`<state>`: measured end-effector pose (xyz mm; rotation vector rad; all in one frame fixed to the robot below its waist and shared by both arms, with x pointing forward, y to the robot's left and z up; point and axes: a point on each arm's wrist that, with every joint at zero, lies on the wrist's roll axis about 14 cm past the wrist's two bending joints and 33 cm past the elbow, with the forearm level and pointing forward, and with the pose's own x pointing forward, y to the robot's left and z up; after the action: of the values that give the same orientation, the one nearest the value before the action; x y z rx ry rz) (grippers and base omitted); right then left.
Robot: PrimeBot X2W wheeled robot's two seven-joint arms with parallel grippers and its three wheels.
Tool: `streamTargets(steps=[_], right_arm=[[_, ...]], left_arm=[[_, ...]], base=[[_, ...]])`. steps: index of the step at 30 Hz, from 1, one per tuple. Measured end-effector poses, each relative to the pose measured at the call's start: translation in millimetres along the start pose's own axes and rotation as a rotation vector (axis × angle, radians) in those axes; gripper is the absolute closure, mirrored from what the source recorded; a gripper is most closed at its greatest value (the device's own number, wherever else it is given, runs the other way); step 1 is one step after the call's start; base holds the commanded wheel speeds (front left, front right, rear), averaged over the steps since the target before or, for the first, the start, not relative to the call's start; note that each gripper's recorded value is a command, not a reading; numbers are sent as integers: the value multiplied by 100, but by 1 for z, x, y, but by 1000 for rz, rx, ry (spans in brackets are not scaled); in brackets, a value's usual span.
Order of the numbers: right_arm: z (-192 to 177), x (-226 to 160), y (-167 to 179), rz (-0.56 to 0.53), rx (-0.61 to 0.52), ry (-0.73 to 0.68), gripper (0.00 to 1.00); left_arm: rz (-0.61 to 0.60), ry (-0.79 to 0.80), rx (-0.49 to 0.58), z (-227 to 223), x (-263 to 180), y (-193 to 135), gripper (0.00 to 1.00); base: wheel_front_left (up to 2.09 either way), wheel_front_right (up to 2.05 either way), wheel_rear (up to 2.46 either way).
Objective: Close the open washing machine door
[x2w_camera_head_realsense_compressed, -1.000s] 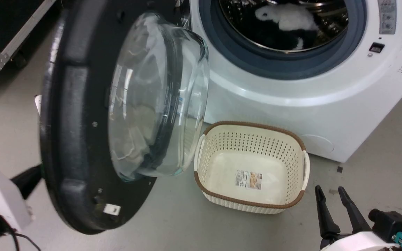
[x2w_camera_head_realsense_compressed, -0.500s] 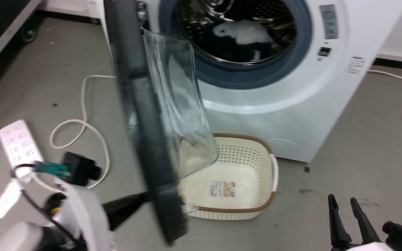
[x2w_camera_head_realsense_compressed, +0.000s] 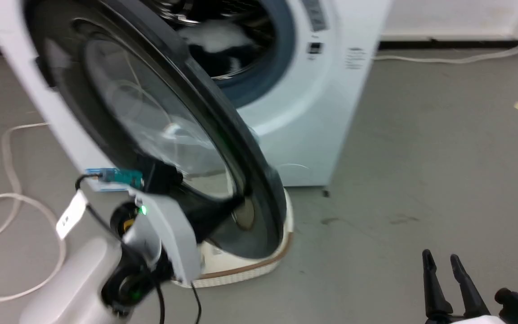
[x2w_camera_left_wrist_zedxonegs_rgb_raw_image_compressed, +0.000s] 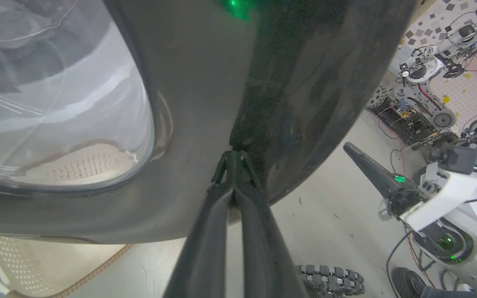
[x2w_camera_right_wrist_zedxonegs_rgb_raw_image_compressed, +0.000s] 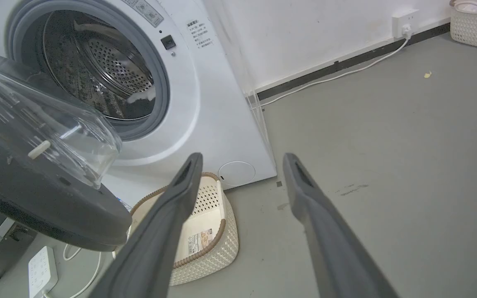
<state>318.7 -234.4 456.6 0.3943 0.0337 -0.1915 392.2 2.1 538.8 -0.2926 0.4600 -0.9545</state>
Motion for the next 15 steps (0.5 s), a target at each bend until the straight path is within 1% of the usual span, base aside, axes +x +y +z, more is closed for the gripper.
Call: streamTargets(steps=[3, 4, 5, 6, 7, 9, 12, 14, 15], right_arm=[[5, -7, -12, -43, 4, -16, 0], [8, -12, -21, -73, 5, -24, 0], [8, -12, -21, -73, 5, -24, 0], [10, -16, -28, -100, 6, -29, 0], [10, -16, -28, -100, 6, -29, 0], [11, -22, -37, -136, 10, -31, 0], [11, -24, -41, -154, 11, -30, 0], [11, -27, -46, -173, 7, -27, 0], [11, -27, -46, -173, 7, -27, 0]], left_arm=[[9, -20, 34, 10, 27, 10, 100], [9, -29, 53, 16, 44, 14, 100], [9, -29, 53, 16, 44, 14, 100], [12, -42, 72, 23, 61, 17, 100], [12, -42, 72, 23, 61, 17, 100], [28, -73, 106, 35, 83, 24, 100], [45, -98, 126, 44, 95, 31, 100], [85, -135, 162, 57, 109, 43, 100], [85, -135, 162, 57, 109, 43, 100]], base=[[0, 0, 0], [0, 0, 0], [0, 0, 0], [0, 0, 0], [0, 0, 0], [0, 0, 0], [0, 0, 0], [0, 0, 0], [0, 0, 0]])
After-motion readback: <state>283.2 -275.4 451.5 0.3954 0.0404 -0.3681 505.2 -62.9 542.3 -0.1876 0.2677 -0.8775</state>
